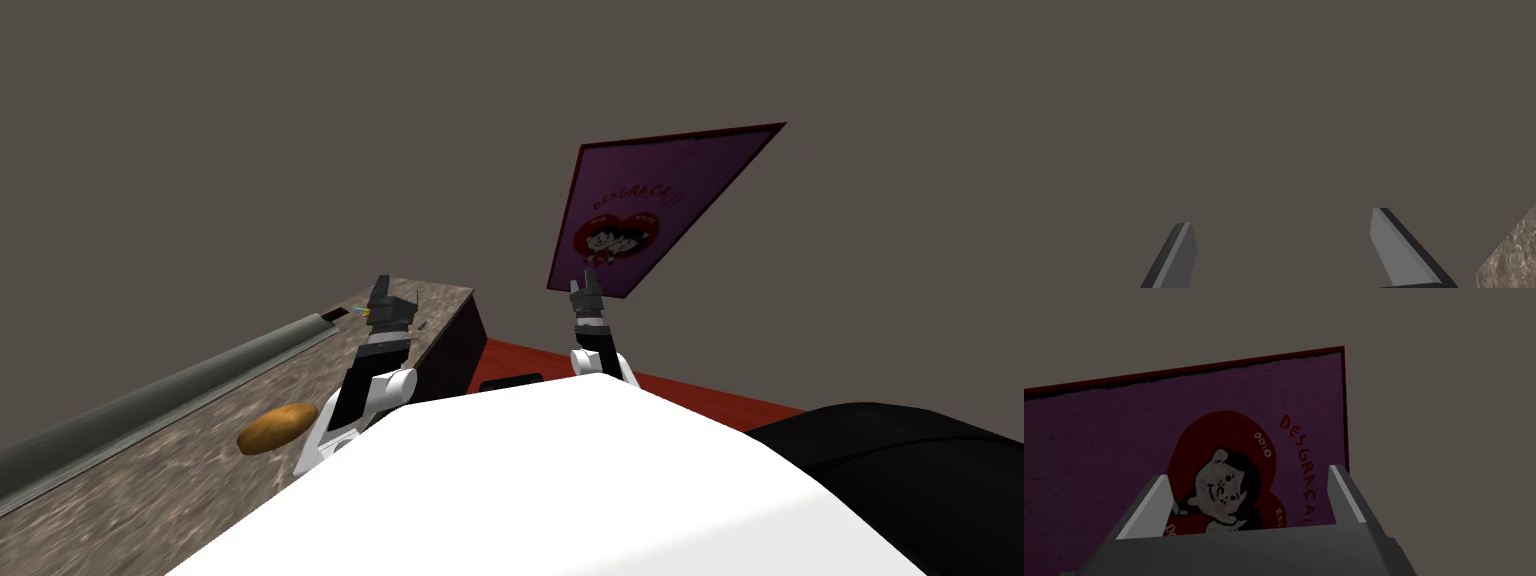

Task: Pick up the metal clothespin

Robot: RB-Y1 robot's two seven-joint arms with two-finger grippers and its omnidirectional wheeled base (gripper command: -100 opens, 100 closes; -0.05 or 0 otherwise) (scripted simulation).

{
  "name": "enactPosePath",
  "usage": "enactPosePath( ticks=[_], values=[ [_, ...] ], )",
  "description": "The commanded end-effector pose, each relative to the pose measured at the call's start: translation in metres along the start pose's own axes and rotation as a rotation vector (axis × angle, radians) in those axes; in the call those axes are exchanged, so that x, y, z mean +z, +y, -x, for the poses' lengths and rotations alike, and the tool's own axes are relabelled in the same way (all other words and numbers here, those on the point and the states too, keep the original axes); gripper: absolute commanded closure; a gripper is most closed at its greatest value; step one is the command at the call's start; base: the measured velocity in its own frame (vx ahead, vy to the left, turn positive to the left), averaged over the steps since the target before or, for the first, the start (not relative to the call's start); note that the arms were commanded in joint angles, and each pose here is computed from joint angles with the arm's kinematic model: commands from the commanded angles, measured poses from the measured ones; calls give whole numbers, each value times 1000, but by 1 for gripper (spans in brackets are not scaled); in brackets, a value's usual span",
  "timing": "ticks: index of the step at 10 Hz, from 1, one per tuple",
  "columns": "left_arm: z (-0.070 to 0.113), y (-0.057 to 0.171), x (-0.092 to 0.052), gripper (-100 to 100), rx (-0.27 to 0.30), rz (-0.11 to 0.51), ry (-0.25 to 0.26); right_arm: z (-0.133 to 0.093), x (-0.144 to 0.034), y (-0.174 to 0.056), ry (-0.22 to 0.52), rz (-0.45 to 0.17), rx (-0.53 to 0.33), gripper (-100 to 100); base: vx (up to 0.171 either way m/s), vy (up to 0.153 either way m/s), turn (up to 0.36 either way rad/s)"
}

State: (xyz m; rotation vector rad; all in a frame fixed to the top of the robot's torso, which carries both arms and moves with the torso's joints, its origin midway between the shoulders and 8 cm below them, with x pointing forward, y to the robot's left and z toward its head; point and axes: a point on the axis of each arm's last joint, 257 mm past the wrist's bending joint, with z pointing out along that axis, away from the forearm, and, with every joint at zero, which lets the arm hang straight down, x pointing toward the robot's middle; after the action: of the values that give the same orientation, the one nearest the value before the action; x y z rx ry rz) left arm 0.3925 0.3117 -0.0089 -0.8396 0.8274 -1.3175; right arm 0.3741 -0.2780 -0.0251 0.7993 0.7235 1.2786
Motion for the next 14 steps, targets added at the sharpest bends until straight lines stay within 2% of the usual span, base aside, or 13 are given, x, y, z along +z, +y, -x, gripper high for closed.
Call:
enactPosePath(
  ticks=[1, 5, 10, 14],
  values=[
    [5, 16, 3, -100, 1, 53, 3, 0, 0, 0, 0, 0, 0, 0, 2, -13, -56],
    [11, 40, 5, -100, 3, 141, 0, 0, 0, 0, 0, 0, 0, 0, 3, -8, -32],
    [26, 83, 8, -100, 13, 300, 7, 0, 0, 0, 0, 0, 0, 0, 6, -8, -56],
    [34, 109, 4, -100, 18, 407, 2, 0, 0, 0, 0, 0, 0, 0, 8, -3, -32]
  ],
)
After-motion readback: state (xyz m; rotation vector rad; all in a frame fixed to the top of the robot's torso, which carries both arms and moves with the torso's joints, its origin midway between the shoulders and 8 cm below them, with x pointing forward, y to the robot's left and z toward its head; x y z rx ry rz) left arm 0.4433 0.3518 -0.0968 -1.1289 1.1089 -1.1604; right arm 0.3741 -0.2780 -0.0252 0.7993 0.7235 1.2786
